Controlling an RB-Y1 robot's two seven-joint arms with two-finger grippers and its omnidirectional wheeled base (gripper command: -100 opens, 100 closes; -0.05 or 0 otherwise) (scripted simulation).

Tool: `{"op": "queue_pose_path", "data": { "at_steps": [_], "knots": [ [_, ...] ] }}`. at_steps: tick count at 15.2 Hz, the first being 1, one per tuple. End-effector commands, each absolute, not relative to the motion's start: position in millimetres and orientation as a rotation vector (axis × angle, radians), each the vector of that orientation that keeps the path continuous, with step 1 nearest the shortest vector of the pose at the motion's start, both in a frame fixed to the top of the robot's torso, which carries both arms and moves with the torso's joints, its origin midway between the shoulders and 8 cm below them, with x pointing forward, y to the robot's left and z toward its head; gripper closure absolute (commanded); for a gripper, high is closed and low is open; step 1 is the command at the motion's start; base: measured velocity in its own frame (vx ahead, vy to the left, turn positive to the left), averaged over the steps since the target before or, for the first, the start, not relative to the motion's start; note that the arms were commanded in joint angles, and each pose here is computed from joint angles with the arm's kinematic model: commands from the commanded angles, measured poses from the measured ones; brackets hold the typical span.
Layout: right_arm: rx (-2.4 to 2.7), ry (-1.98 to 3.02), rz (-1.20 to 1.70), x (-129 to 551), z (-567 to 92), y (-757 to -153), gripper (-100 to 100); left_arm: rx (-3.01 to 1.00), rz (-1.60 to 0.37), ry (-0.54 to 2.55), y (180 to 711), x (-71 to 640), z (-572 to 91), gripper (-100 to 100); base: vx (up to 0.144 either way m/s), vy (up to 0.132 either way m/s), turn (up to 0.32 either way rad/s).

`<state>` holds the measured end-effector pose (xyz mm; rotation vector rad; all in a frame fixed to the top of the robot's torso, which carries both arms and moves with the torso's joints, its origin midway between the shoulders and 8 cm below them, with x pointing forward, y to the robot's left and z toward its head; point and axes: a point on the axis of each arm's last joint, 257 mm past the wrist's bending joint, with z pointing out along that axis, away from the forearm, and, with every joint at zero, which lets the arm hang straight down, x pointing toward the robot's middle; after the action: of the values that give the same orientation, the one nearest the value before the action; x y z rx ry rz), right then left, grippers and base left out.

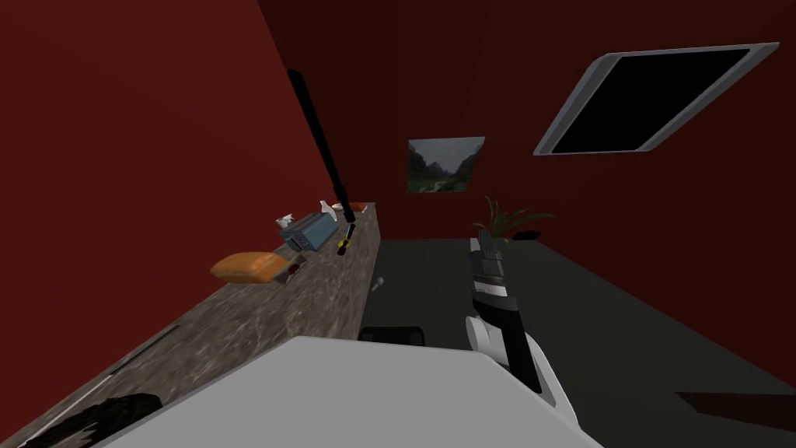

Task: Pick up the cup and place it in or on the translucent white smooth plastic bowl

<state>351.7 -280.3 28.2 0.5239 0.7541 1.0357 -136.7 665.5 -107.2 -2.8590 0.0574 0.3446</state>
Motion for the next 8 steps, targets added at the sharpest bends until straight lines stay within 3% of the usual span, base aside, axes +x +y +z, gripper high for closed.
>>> {"op": "queue_pose_path", "data": {
  "at_steps": [1, 4, 5, 8],
  "knots": [
    [0.524, 0.754, 1.036, 352, 28, -280, 0, -2.83, 0.314, 0.051, 677, -125, -92, 100, -0.077, 0.069, -0.084],
    [0.524, 0.754, 1.036, 352, 28, -280, 0, -2.823, 0.305, 0.05, 683, -120, -86, 100, -0.075, 0.048, -0.089],
    [0.524, 0.754, 1.036, 352, 28, -280, 0, -2.819, 0.299, 0.049, 684, -118, -85, -100, -0.018, 0.015, -0.011],
    [0.524, 0.754, 1.036, 352, 28, -280, 0, -2.818, 0.299, 0.049, 685, -118, -85, -100, -0.003, 0.003, 0.0]
  ]
}}
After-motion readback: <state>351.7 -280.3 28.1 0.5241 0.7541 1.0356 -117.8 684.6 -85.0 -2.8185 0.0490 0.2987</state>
